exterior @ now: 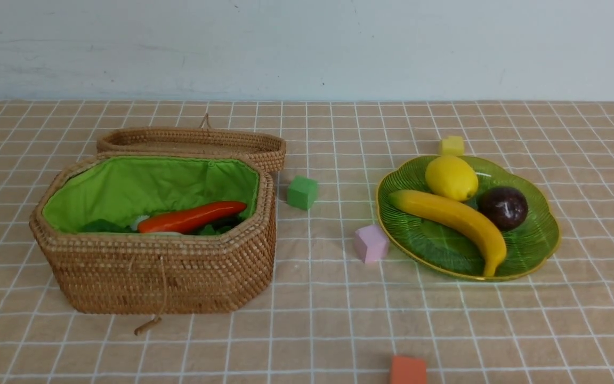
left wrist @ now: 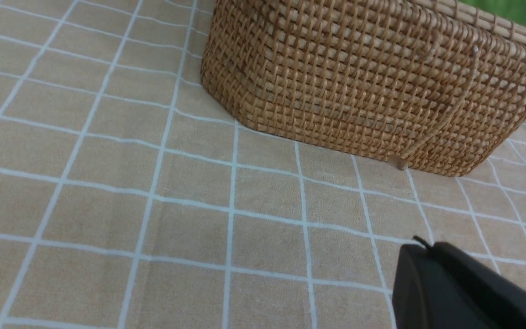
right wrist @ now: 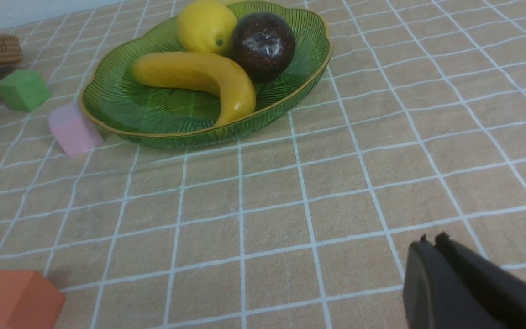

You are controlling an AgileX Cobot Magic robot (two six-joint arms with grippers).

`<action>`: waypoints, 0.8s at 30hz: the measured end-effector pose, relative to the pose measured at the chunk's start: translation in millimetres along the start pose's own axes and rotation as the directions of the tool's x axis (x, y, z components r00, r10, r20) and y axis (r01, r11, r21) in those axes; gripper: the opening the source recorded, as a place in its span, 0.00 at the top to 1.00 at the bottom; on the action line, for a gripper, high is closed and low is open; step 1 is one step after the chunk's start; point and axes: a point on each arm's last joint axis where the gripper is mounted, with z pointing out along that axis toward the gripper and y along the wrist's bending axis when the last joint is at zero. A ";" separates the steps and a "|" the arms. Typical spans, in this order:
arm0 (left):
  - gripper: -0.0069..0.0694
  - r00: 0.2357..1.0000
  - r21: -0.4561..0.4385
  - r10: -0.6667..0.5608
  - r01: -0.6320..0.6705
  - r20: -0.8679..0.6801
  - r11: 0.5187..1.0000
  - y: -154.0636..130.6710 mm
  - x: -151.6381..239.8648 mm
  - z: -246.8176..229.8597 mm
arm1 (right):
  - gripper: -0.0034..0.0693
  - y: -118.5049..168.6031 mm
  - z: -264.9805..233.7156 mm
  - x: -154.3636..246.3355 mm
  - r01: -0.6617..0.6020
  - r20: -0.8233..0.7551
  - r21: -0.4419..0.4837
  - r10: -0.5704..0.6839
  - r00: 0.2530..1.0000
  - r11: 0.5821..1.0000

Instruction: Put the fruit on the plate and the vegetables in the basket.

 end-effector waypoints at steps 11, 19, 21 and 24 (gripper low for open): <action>0.93 1.000 0.000 -0.001 0.001 0.000 1.000 0.0 0.0 0.0 | 0.91 0.0 0.0 0.0 0.000 0.000 0.000 0.000 1.000 1.000; 0.93 1.000 0.001 -0.005 0.005 0.000 1.000 -0.1 0.0 0.0 | 0.90 0.0 0.0 0.0 -0.001 0.000 0.000 0.001 1.000 1.000; 0.93 1.000 0.001 -0.005 0.005 0.000 1.000 -0.1 0.0 0.0 | 0.90 0.0 0.0 0.0 -0.001 0.000 0.000 0.001 1.000 1.000; 0.93 1.000 0.001 -0.005 0.005 0.000 1.000 -0.1 0.0 0.0 | 0.89 0.0 0.0 0.0 -0.001 0.000 0.000 0.001 1.000 1.000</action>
